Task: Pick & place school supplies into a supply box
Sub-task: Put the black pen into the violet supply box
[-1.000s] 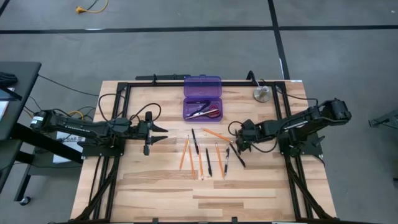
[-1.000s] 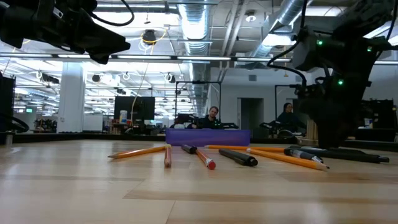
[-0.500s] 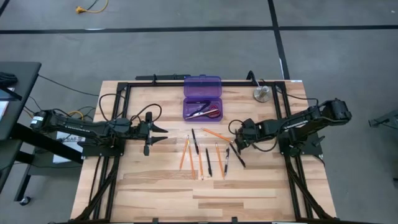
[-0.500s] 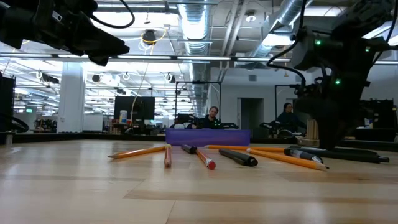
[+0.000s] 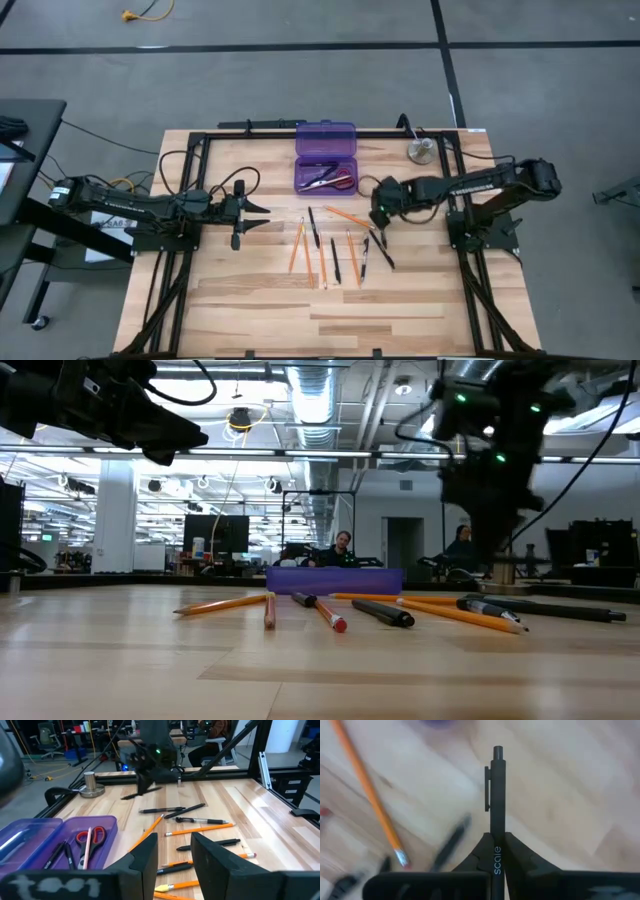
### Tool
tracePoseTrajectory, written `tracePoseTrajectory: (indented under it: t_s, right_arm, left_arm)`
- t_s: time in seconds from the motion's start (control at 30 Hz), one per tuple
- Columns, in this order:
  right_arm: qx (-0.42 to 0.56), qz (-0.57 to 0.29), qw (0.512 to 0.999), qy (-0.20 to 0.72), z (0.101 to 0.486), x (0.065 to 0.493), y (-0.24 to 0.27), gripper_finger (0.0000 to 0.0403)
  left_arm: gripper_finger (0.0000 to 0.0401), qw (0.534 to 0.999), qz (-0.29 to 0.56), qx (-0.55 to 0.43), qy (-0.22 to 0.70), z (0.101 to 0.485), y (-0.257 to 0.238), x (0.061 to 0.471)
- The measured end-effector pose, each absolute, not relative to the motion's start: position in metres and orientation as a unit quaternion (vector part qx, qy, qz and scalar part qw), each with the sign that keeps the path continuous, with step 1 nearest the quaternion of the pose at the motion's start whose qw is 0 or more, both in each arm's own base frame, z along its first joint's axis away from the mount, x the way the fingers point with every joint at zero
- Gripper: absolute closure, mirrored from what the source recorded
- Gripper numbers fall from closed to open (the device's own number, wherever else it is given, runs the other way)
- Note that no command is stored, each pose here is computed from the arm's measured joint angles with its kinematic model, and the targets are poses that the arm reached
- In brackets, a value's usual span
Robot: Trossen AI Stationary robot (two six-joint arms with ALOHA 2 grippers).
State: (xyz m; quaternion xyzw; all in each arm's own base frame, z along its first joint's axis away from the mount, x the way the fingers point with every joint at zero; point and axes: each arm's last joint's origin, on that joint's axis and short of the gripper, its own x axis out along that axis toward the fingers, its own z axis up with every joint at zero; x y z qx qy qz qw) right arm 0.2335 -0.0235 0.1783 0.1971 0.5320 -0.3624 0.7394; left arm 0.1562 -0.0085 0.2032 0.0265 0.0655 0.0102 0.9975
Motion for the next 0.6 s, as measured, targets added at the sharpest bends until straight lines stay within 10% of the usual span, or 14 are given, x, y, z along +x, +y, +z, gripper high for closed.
tracePoseTrajectory:
  t_s: [0.6]
  right_arm:
    - [-0.009, -0.188, 0.826, 0.531, 0.218, 0.354, -0.103, 0.0401]
  left_arm:
    - [0.0295, 0.998, 0.009, 0.015, 0.062, 0.204, -0.009, 0.156]
